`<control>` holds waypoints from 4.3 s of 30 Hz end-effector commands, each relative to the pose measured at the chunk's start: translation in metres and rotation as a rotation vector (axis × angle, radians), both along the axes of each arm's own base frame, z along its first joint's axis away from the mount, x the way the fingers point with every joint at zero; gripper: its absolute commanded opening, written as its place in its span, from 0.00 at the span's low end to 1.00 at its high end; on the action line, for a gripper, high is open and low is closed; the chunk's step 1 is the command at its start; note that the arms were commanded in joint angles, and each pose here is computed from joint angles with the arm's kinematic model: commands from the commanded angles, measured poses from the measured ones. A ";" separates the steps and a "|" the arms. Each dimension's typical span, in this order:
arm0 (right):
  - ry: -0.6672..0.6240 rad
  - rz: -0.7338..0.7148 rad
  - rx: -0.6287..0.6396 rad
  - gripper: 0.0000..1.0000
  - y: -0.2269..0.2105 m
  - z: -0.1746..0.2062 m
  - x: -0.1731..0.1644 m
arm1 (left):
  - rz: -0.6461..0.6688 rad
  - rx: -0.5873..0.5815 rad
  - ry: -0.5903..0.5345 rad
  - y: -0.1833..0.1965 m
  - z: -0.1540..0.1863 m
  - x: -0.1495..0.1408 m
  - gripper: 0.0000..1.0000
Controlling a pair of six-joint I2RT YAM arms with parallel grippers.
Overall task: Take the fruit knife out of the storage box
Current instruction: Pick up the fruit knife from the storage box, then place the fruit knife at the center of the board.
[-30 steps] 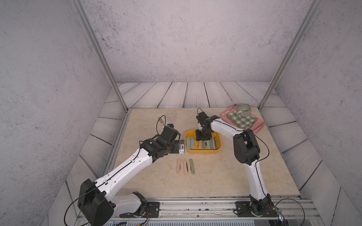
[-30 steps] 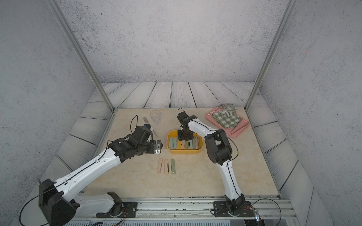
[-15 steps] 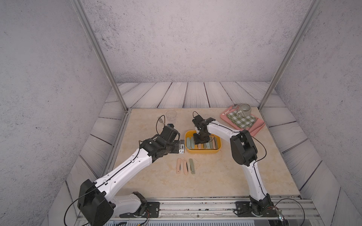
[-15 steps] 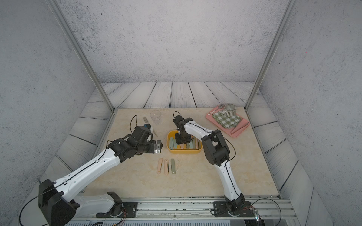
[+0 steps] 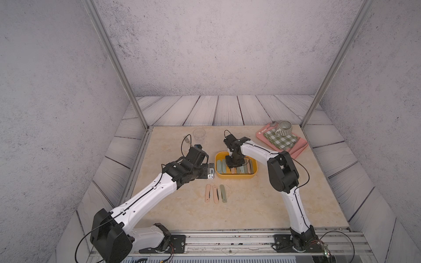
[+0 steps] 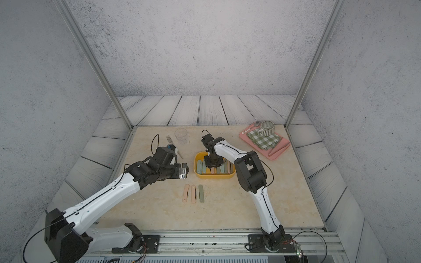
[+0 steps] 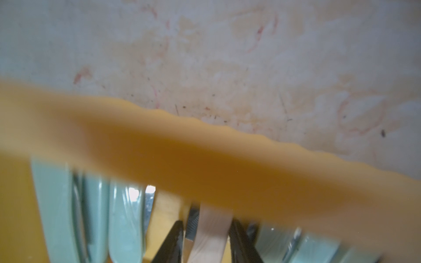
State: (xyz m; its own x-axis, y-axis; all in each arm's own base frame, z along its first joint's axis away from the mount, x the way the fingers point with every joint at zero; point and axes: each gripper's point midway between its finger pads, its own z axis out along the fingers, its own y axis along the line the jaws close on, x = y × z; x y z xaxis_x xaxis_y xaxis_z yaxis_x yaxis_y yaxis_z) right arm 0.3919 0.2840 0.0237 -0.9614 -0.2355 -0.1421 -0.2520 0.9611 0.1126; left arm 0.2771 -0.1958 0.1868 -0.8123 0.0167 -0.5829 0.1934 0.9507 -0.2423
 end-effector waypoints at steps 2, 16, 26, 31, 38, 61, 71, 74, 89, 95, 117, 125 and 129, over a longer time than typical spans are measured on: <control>0.055 -0.007 -0.041 0.29 -0.010 -0.017 -0.012 | -0.005 -0.004 -0.010 0.002 0.001 0.001 0.99; 0.008 0.000 -0.008 0.06 -0.003 0.009 -0.003 | -0.012 -0.009 -0.009 0.000 0.000 0.003 0.99; -0.044 0.008 0.023 0.03 0.001 0.039 0.004 | -0.008 -0.009 -0.014 0.002 0.001 0.003 0.99; -0.063 0.009 0.033 0.03 0.000 0.053 0.003 | -0.007 -0.010 -0.016 0.002 0.002 0.003 0.99; -0.093 0.008 0.056 0.03 -0.001 0.077 0.002 | -0.005 -0.016 -0.018 0.002 0.002 0.003 0.99; -0.100 0.039 0.149 0.00 -0.022 0.126 -0.089 | 0.001 -0.028 -0.018 -0.001 -0.001 0.008 0.99; -0.014 0.108 0.247 0.00 -0.007 0.098 -0.155 | 0.010 -0.031 -0.011 -0.002 0.000 0.016 0.99; -0.001 0.116 0.254 0.00 -0.001 0.083 -0.163 | 0.013 -0.035 -0.012 -0.002 0.002 0.016 0.99; 0.040 -0.012 0.280 0.00 0.011 0.022 -0.163 | 0.005 -0.032 0.013 0.003 0.000 0.005 0.99; 0.041 -0.051 0.274 0.00 0.011 0.014 -0.162 | -0.003 -0.029 0.021 0.004 -0.003 0.002 0.99; 0.082 -0.079 0.202 0.19 -0.003 0.004 -0.172 | -0.018 -0.025 0.027 0.002 -0.006 0.002 0.99; 0.072 -0.054 0.194 0.33 -0.004 0.011 -0.173 | -0.004 -0.033 0.030 0.004 -0.008 0.001 0.99; 0.046 -0.034 0.189 0.36 -0.005 0.021 -0.170 | -0.004 -0.035 0.028 0.003 -0.007 0.002 0.99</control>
State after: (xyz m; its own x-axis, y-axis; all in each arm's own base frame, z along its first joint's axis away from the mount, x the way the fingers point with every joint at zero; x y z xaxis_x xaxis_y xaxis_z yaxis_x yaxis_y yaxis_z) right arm 0.2188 0.2809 0.0293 -0.9833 -0.1529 -0.0988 -0.1771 0.9293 0.3241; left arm 0.2804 -0.1972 0.1811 -0.8256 0.0063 -0.5642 0.1998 0.9384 -0.2818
